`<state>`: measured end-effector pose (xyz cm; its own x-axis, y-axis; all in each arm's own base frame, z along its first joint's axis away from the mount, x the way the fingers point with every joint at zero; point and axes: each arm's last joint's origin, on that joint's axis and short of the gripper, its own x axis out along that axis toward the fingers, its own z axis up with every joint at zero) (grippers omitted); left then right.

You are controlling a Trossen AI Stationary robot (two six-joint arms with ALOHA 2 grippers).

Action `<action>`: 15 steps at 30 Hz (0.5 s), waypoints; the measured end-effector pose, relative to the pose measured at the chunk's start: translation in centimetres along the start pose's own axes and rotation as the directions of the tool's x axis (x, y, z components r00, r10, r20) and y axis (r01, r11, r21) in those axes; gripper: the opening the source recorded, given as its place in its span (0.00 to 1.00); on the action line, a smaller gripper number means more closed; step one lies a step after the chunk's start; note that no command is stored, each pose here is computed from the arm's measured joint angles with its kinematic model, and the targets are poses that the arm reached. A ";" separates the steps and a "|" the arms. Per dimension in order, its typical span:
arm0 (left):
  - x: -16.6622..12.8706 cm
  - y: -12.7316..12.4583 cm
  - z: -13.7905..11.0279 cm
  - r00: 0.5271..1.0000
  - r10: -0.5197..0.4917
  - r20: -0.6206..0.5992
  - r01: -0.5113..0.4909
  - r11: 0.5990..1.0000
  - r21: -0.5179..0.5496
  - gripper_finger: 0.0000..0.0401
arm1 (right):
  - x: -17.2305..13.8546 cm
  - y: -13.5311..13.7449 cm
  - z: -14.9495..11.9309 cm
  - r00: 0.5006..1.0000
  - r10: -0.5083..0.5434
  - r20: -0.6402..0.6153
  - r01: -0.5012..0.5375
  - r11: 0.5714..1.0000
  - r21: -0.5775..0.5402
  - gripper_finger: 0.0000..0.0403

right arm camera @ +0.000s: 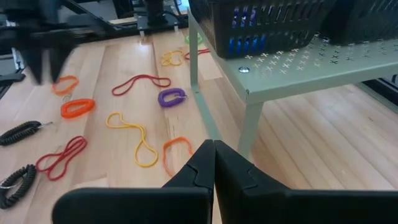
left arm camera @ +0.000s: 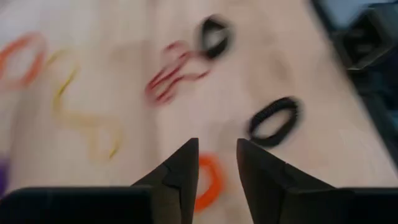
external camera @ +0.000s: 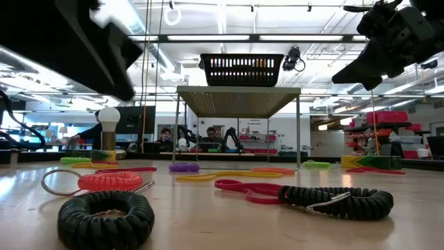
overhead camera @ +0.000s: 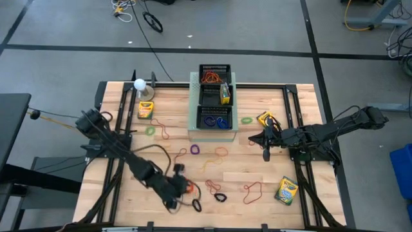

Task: Pick & Place Office Desk Supplies
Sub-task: Put the left black spring keychain into the bottom black bin on the shelf

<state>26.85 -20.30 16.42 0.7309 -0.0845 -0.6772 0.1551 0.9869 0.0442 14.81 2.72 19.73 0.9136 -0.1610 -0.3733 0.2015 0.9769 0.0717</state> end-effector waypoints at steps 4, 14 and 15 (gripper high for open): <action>1.0 -2.9 0.9 0.997 -0.072 -0.001 0.070 0.976 0.208 0.30 | 0.0 0.0 0.0 1.000 0.001 -0.001 -0.001 1.000 -0.001 0.02; 4.7 -5.5 0.1 0.996 -0.067 -0.059 0.086 0.909 0.409 0.30 | 0.0 0.0 0.0 1.000 0.000 -0.002 0.000 1.000 -0.001 0.02; 5.1 -5.5 0.1 0.996 -0.065 -0.062 0.085 0.907 0.413 0.30 | 0.0 0.0 0.0 1.000 0.000 -0.002 0.000 1.000 -0.001 0.02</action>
<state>29.76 -26.21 12.77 0.6766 -0.1395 -0.7230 0.4770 0.8310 0.2861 14.80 2.72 19.71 0.9129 -0.1605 -0.3753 0.2008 0.9771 0.0707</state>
